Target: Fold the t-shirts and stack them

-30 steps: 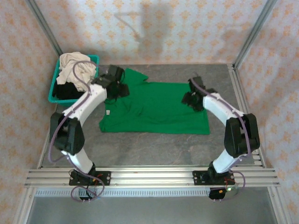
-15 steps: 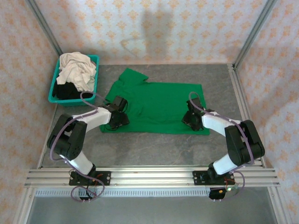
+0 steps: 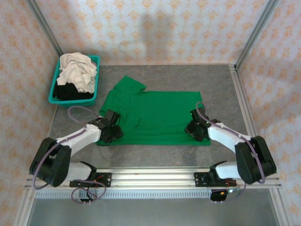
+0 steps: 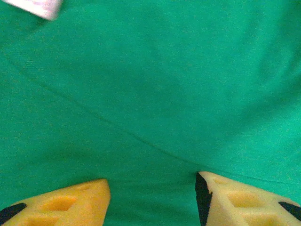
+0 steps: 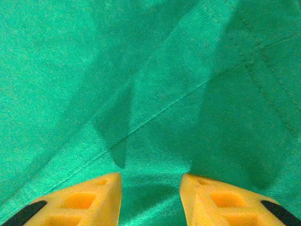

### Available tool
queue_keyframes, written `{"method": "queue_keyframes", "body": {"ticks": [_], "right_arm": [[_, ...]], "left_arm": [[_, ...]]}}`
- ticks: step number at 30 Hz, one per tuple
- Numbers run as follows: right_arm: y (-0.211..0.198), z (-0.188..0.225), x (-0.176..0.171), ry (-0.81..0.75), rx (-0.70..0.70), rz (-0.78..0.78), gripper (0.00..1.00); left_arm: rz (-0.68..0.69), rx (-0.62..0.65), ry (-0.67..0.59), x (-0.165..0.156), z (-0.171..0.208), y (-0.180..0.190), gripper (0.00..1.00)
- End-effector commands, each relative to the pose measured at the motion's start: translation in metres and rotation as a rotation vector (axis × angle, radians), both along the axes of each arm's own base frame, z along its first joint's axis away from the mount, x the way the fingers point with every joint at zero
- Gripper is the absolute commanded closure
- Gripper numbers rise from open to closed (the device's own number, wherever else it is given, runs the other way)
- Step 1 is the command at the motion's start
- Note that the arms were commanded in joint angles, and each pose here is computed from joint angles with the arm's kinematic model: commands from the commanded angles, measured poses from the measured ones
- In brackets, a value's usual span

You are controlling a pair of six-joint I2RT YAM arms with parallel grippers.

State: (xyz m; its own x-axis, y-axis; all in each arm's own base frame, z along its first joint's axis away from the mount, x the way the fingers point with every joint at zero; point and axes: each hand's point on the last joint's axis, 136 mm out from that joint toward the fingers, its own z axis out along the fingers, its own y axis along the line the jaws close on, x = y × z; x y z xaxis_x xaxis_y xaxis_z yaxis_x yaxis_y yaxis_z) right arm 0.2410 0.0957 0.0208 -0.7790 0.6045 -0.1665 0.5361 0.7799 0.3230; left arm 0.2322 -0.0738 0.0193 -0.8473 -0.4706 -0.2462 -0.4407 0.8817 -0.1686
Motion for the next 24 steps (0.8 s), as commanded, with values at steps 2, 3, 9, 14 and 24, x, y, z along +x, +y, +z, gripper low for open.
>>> {"method": "queue_keyframes", "body": {"ticks": [2, 3, 9, 14, 24], "right_arm": [[-0.034, -0.012, -0.069, 0.189, -0.109, -0.051, 0.56], [-0.036, -0.005, -0.067, 0.165, -0.112, -0.048, 0.54], [-0.036, 0.073, -0.005, -0.061, -0.181, 0.025, 0.40], [-0.059, 0.112, 0.062, -0.142, -0.287, 0.004, 0.36], [-0.110, 0.079, 0.159, -0.041, -0.314, -0.047, 0.36]], "left_arm": [[0.050, 0.074, 0.154, -0.058, -0.003, 0.028, 0.43], [0.050, 0.056, 0.140, -0.060, 0.003, 0.026, 0.40], [0.012, 0.087, -0.102, -0.008, 0.078, 0.025, 0.24], [-0.111, 0.115, -0.151, 0.076, 0.124, -0.005, 0.21], [-0.186, 0.212, -0.124, 0.266, 0.108, -0.030, 0.27]]}}
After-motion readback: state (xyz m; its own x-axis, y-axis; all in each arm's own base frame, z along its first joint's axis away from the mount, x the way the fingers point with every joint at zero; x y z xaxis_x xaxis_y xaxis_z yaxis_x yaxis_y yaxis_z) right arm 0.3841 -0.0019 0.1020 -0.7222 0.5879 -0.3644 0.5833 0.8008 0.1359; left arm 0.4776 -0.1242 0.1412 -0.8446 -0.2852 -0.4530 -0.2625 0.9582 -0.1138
